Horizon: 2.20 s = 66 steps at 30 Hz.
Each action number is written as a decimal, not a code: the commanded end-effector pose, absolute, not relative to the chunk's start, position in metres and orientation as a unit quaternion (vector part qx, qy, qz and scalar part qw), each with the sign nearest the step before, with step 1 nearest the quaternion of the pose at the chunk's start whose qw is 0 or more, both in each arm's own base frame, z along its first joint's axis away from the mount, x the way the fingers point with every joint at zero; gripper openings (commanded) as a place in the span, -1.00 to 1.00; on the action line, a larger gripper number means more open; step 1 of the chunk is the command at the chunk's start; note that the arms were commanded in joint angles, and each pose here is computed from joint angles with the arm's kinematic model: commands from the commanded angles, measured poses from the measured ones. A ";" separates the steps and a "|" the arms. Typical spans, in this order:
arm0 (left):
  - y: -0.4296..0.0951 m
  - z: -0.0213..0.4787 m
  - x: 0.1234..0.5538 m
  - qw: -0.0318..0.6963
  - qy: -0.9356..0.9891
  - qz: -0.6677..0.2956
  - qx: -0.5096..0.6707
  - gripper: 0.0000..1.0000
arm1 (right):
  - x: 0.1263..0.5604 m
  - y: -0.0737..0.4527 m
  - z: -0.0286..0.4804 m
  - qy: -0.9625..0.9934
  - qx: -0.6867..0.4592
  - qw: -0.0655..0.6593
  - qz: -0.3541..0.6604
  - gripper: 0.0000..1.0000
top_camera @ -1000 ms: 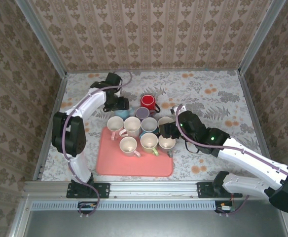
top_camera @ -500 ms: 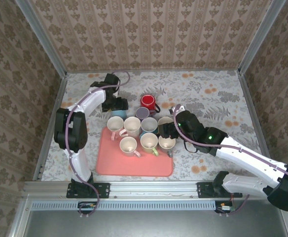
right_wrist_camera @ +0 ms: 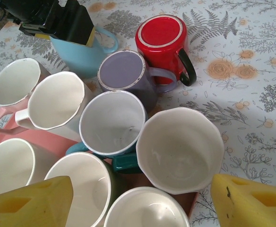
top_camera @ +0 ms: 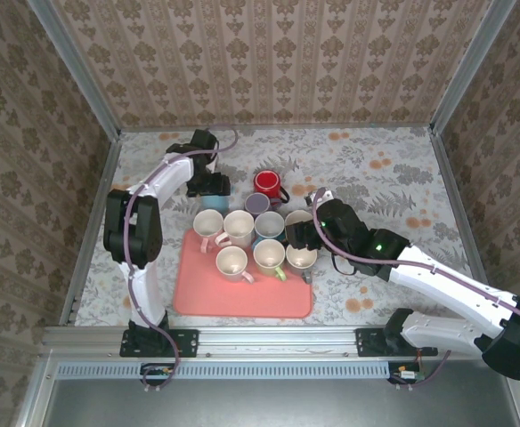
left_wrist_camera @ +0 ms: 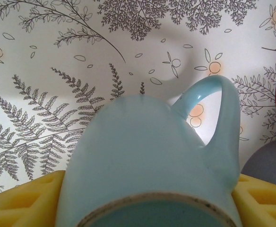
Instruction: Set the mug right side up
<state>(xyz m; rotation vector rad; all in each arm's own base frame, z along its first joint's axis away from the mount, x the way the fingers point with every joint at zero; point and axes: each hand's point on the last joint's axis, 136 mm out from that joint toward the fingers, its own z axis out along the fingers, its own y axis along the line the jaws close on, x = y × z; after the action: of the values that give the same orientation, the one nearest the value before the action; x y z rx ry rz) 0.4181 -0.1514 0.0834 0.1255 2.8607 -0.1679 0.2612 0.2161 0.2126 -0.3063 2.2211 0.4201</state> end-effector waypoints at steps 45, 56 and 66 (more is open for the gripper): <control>-0.212 0.356 0.229 0.782 0.437 -0.134 0.424 -0.52 | 0.303 0.340 0.347 0.755 0.077 0.147 0.634 0.28; -0.211 0.357 0.230 0.787 0.434 -0.130 0.418 -0.51 | 0.299 0.354 0.327 0.759 0.080 0.120 0.635 -0.30; -0.209 0.346 0.237 0.768 0.471 -0.129 0.415 0.99 | 0.307 0.330 0.342 0.756 0.094 0.160 0.627 -0.87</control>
<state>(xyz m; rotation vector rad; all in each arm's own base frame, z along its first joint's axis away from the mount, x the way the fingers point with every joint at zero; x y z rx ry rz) 0.2519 -0.2059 0.3170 0.9122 1.1096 -0.2373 0.3093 0.3411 0.3222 0.3224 2.2298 1.8048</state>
